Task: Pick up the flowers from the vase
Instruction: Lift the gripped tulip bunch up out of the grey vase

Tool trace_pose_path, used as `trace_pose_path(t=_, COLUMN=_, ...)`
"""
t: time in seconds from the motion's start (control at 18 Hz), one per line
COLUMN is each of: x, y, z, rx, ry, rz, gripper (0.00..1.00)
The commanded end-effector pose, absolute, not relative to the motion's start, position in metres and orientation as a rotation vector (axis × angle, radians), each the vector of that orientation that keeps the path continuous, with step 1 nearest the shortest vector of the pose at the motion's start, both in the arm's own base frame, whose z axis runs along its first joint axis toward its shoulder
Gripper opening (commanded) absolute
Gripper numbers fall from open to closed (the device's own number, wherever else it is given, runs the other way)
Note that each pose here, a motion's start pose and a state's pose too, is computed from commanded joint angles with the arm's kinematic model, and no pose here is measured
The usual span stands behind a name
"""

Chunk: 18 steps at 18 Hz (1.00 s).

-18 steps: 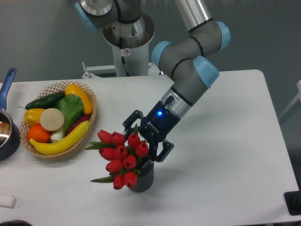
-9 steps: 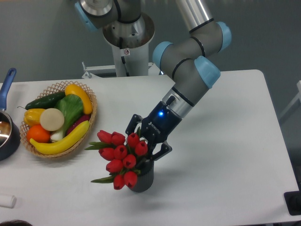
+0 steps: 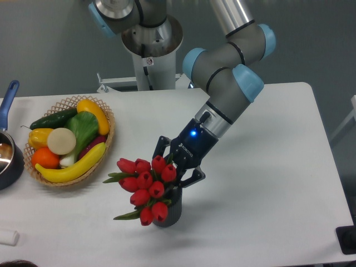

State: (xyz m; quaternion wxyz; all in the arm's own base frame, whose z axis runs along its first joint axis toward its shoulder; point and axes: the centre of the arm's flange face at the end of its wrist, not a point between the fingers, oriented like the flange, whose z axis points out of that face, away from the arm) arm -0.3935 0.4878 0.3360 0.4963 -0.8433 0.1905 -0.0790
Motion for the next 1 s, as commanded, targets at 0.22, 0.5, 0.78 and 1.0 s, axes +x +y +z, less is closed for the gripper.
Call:
trace_pose_path(t=0.22, x=-0.398, y=0.491, z=0.353, rx=-2.033, ry=0.404, rz=-0.21, gripper=0.45)
trace_pose_path(t=0.5, x=-0.4, y=0.49, z=0.377, rx=-1.992, ry=0.341, rz=-0.245, gripper=0.44)
trace_pose_path(t=0.78, x=-0.4, y=0.49, z=0.42, rx=-1.983, ry=0.277, rz=-0.241, gripper=0.44)
trace_pose_path(t=1.0, x=-0.401, y=0.491, z=0.449, rx=-1.972, ry=0.25, rz=-0.228, gripper=0.44)
